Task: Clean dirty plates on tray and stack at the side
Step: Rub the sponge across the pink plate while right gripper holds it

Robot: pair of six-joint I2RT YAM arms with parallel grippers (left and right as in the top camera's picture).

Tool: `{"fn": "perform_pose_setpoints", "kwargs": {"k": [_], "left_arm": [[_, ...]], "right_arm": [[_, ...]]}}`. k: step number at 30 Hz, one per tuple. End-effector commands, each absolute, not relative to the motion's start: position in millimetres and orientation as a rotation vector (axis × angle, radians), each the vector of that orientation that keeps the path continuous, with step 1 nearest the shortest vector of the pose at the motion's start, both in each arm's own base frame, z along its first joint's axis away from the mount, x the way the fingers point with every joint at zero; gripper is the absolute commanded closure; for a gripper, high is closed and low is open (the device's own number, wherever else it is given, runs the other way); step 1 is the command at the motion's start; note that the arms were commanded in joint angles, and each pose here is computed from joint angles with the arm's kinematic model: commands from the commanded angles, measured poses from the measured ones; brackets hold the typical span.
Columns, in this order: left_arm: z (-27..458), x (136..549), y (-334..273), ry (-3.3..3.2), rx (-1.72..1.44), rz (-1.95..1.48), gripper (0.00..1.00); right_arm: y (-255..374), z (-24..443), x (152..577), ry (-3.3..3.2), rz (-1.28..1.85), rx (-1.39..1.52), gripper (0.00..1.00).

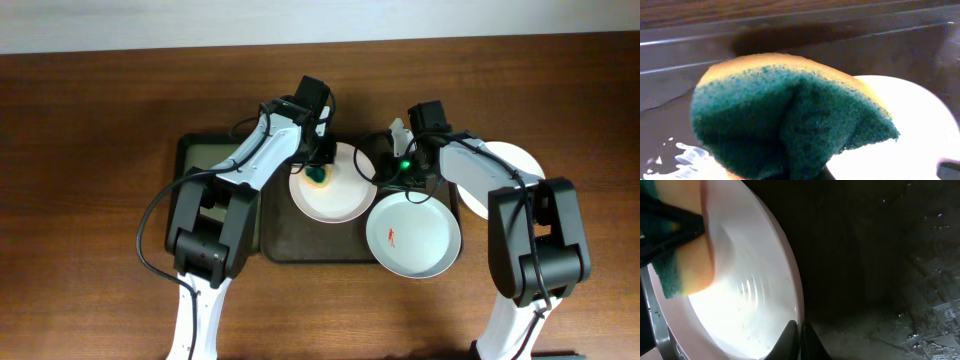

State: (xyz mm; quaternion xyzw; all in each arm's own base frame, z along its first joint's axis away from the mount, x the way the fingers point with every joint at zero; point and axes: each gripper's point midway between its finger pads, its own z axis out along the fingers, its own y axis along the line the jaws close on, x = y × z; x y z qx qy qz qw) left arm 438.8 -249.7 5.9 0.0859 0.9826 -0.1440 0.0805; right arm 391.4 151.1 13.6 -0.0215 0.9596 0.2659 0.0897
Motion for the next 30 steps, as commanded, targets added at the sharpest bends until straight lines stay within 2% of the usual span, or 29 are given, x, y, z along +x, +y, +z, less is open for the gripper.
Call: {"fn": "perform_pose_setpoints", "kwargs": {"k": [1,6,12,15,17,19,24,26,30], "left_arm": [[-52.6,378.4,-287.9,3.126,0.365,-0.711,1.00],[-32.3,380.1,-305.5,3.070,0.395,-0.913,1.00],[69.3,432.9,-296.1,2.803,0.388,-0.983,1.00],[136.2,455.4,-255.7,2.675,0.303,-0.892,1.00],[160.8,459.0,-219.0,2.665,0.216,-0.758,1.00],[185.5,450.2,-145.7,2.701,0.041,-0.443,1.00],[187.3,401.7,-36.6,2.857,-0.212,0.074,0.99],[170.8,383.6,-19.0,2.941,-0.281,0.142,0.98],[125.2,384.4,-13.2,2.951,-0.289,0.185,0.97]], "right_arm": [[162.2,16.9,392.6,2.835,0.837,-0.112,0.96],[162.2,16.9,392.6,2.835,0.837,-0.112,0.96],[162.0,16.8,392.7,2.835,0.836,-0.111,0.96],[162.0,16.8,392.7,2.835,0.836,-0.111,0.96],[162.0,16.8,392.7,2.835,0.836,-0.111,0.96],[162.0,16.8,392.7,2.835,0.836,-0.111,0.96],[162.0,16.8,392.7,2.835,0.836,-0.111,0.96],[162.0,16.8,392.7,2.835,0.836,-0.111,0.96],[162.0,16.8,392.5,2.836,0.836,-0.111,0.96]]}}
